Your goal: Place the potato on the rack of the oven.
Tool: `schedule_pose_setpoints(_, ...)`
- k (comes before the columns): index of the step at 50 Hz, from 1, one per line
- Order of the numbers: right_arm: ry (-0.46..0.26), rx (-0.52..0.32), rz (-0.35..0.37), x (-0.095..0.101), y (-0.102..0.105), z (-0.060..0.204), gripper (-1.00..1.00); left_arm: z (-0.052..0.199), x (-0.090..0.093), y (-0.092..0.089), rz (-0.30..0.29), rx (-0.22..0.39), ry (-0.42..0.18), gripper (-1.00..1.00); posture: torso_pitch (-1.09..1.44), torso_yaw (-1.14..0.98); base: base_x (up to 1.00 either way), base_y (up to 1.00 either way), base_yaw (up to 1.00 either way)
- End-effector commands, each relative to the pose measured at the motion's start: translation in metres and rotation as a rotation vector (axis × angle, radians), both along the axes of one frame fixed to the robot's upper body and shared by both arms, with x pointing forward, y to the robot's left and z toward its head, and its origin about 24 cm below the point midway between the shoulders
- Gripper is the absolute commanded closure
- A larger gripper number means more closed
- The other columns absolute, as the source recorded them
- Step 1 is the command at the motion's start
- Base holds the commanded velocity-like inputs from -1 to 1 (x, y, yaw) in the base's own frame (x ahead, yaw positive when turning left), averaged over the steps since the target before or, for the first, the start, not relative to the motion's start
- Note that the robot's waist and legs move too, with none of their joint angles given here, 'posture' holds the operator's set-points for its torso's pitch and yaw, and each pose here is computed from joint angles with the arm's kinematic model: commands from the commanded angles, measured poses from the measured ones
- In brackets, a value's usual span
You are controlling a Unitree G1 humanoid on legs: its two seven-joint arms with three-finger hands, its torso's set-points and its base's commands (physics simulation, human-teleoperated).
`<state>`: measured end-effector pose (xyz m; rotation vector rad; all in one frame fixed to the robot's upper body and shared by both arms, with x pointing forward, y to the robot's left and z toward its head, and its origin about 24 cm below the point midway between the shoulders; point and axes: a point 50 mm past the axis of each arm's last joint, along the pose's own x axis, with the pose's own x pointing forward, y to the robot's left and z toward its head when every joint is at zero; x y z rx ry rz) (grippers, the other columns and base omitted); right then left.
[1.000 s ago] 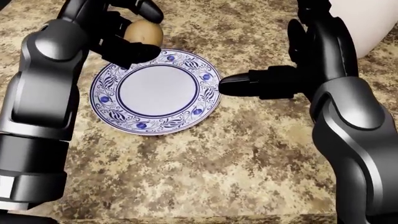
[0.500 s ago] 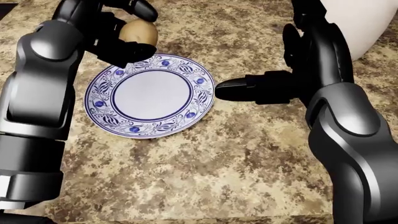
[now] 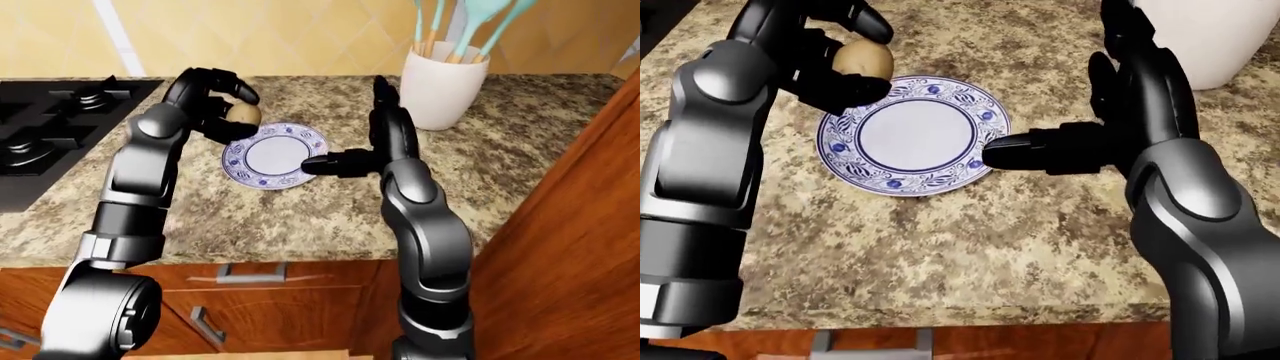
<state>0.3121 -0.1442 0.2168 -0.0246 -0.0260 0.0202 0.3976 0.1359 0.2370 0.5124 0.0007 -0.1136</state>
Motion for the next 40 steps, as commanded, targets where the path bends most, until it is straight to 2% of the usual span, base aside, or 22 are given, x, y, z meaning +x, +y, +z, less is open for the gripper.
schedule_pose_setpoints(1, -0.12, 0.002, -0.015, -0.0042, -0.0024, 0.0228, -1.0, 0.0341, -0.0051, -0.0069, -0.032, 0.0, -0.141, 0.33, 0.0, 0.0, -0.16, 0.02, 0.0)
schedule_pose_setpoints(15, -0.116, 0.008, -0.014, -0.0056, -0.0031, 0.0197, -1.0, 0.0299, -0.0047, -0.01, -0.038, 0.002, -0.133, 0.34, 0.0, 0.0, -0.16, 0.02, 0.0)
schedule_pose_setpoints(18, -0.114, 0.009, -0.014, -0.0054, -0.0037, 0.0176, -1.0, 0.0297, -0.0045, -0.0105, -0.039, 0.002, -0.133, 0.43, 0.0, 0.0, -0.17, 0.03, 0.0)
schedule_pose_setpoints(20, -0.113, 0.007, -0.012, -0.0058, -0.0026, 0.018, -1.0, 0.0287, -0.0046, -0.0107, -0.038, 0.001, -0.132, 0.4, 0.0, 0.0, -0.16, 0.15, 0.0)
schedule_pose_setpoints(40, -0.104, 0.0, -0.008, -0.0056, -0.0015, 0.0135, -1.0, 0.0262, -0.0044, -0.0096, -0.037, -0.003, -0.128, 0.41, 0.0, 0.0, -0.11, 0.35, 0.0)
